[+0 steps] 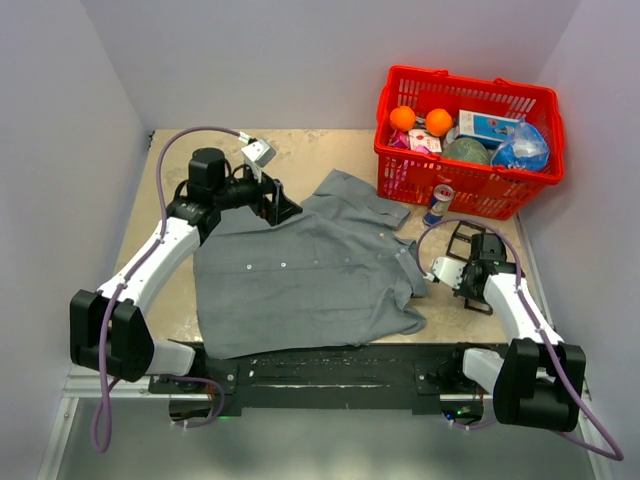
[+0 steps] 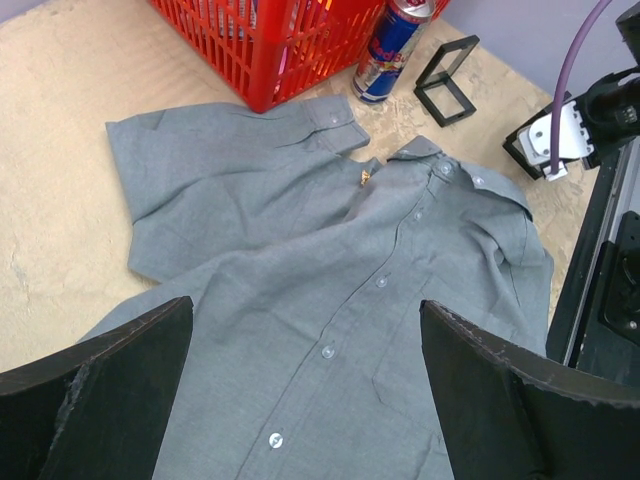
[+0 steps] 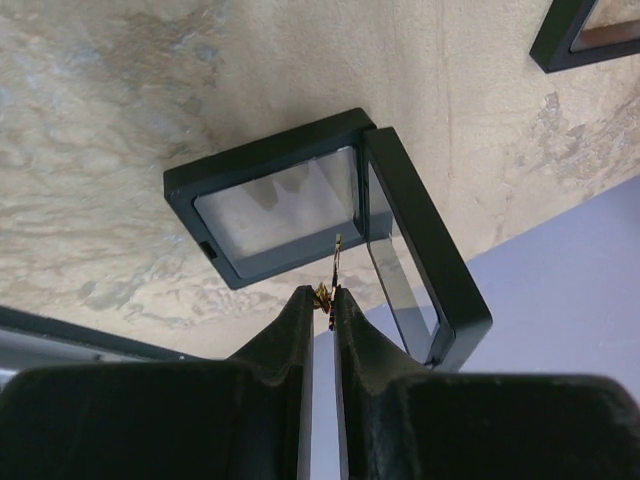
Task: Remove the brooch from the garment
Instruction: Place the brooch in the brooch box.
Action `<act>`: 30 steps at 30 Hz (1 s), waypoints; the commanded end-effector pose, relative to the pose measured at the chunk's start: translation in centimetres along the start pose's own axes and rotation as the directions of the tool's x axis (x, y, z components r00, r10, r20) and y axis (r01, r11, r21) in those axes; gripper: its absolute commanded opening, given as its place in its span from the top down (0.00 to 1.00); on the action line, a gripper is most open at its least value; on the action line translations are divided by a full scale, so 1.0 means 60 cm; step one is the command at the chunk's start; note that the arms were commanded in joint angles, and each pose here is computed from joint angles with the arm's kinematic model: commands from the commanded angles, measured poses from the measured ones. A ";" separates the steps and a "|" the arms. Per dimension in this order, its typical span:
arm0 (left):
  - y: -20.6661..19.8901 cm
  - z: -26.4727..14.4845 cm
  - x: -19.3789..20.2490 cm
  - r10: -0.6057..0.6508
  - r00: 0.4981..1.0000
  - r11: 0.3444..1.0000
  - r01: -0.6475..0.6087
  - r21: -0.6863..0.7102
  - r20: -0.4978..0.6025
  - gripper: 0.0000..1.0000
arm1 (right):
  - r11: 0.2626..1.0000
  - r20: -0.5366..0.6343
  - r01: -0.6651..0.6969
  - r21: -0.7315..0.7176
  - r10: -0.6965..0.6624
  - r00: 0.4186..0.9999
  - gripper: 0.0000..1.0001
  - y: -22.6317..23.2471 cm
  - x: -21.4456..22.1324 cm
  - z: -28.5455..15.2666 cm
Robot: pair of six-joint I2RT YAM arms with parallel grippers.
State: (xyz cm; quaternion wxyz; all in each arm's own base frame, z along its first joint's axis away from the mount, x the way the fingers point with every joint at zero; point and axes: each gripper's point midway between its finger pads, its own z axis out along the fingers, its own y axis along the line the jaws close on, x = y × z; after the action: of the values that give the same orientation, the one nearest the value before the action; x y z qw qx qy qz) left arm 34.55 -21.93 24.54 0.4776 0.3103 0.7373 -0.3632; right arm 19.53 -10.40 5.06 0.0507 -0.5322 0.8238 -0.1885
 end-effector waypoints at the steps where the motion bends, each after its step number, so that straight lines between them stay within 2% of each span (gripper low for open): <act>1: 0.001 -0.008 -0.041 0.018 0.999 1.000 -0.018 -0.009 0.042 0.00 | 0.998 -0.010 0.011 0.065 -0.011 1.000 0.92 -0.021 0.000 0.014; 12: 0.001 -0.008 -0.042 0.016 0.999 1.000 -0.016 -0.012 0.039 0.00 | 0.998 -0.018 0.027 0.059 -0.026 1.000 0.86 0.001 0.003 0.034; 23: 0.000 -0.009 -0.028 0.003 1.000 1.000 -0.003 -0.006 0.014 0.00 | 1.000 -0.007 0.010 0.028 -0.010 1.000 0.73 0.024 0.005 0.029; 30: -0.003 -0.004 -0.038 -0.008 0.999 1.000 0.007 0.011 0.041 0.00 | 1.000 0.011 -0.004 0.005 0.004 1.000 0.64 0.033 0.004 0.010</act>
State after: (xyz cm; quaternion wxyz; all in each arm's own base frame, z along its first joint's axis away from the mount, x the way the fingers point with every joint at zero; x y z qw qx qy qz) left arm 34.30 -21.85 24.53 0.4647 0.3020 0.7475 -0.3662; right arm 18.20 -10.51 2.96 0.0475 -0.5370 0.8186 -0.1982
